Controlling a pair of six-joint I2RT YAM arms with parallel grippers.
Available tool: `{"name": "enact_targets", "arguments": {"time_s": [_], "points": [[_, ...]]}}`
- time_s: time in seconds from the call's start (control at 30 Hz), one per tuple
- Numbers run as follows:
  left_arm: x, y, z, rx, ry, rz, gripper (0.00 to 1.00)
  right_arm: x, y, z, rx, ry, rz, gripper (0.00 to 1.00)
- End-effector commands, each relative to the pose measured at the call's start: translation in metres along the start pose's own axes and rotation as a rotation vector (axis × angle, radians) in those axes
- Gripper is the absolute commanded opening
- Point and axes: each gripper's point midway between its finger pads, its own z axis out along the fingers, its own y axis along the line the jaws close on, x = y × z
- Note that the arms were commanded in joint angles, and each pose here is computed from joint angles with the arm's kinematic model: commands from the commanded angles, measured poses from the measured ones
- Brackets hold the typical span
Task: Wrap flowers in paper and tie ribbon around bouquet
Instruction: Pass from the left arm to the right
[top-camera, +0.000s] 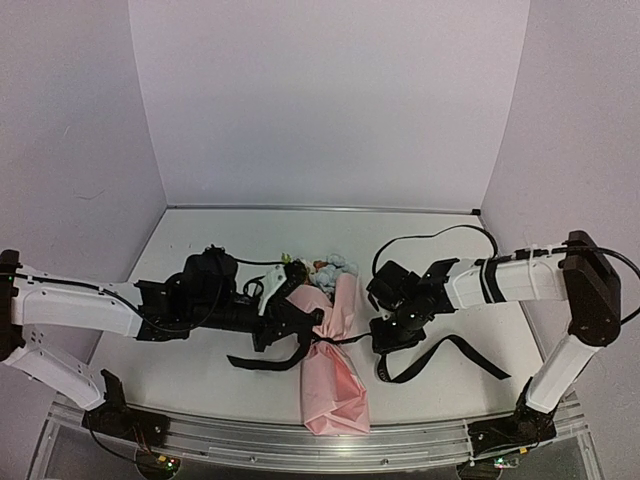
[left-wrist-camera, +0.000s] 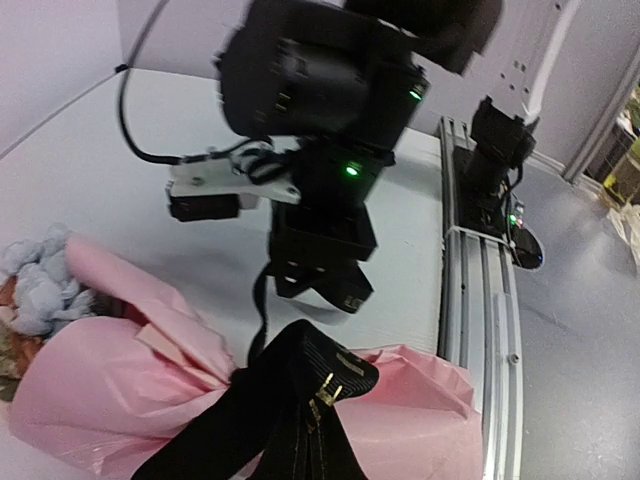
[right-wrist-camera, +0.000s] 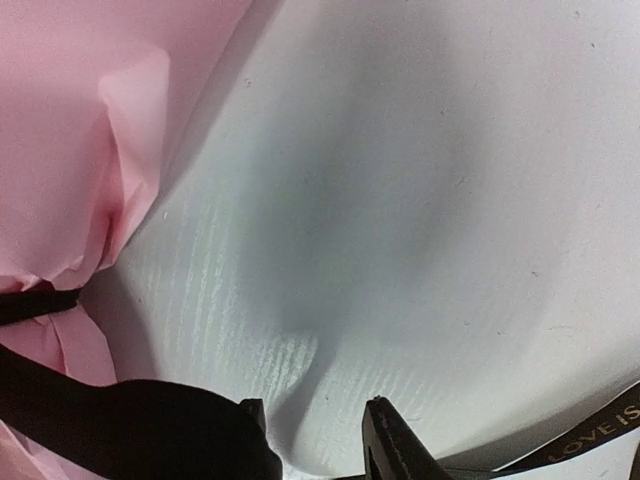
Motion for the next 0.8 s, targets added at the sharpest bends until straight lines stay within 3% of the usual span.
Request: {"name": "enact_targets", "arguments": {"time_s": [0.0, 0.1, 0.3, 0.53, 0.77], "points": [[0.006, -0.032, 0.022, 0.110, 0.067, 0.123, 0.00, -0.005, -0.014, -0.025, -0.014, 0.024, 0.029, 0.41], [0.015, -0.040, 0.040, 0.144, 0.112, 0.160, 0.00, -0.004, -0.024, -0.032, -0.002, 0.015, 0.068, 0.56], [0.027, -0.054, 0.056, 0.184, 0.176, 0.201, 0.00, 0.000, -0.016, -0.055, -0.090, -0.003, 0.115, 0.61], [0.033, -0.066, 0.043, 0.194, 0.190, 0.227, 0.00, -0.022, 0.058, -0.092, -0.455, 0.015, 0.038, 0.66], [0.027, -0.066, 0.030, 0.158, 0.160, 0.263, 0.00, -0.063, 0.126, -0.094, -0.741, 0.095, 0.209, 0.65]]}}
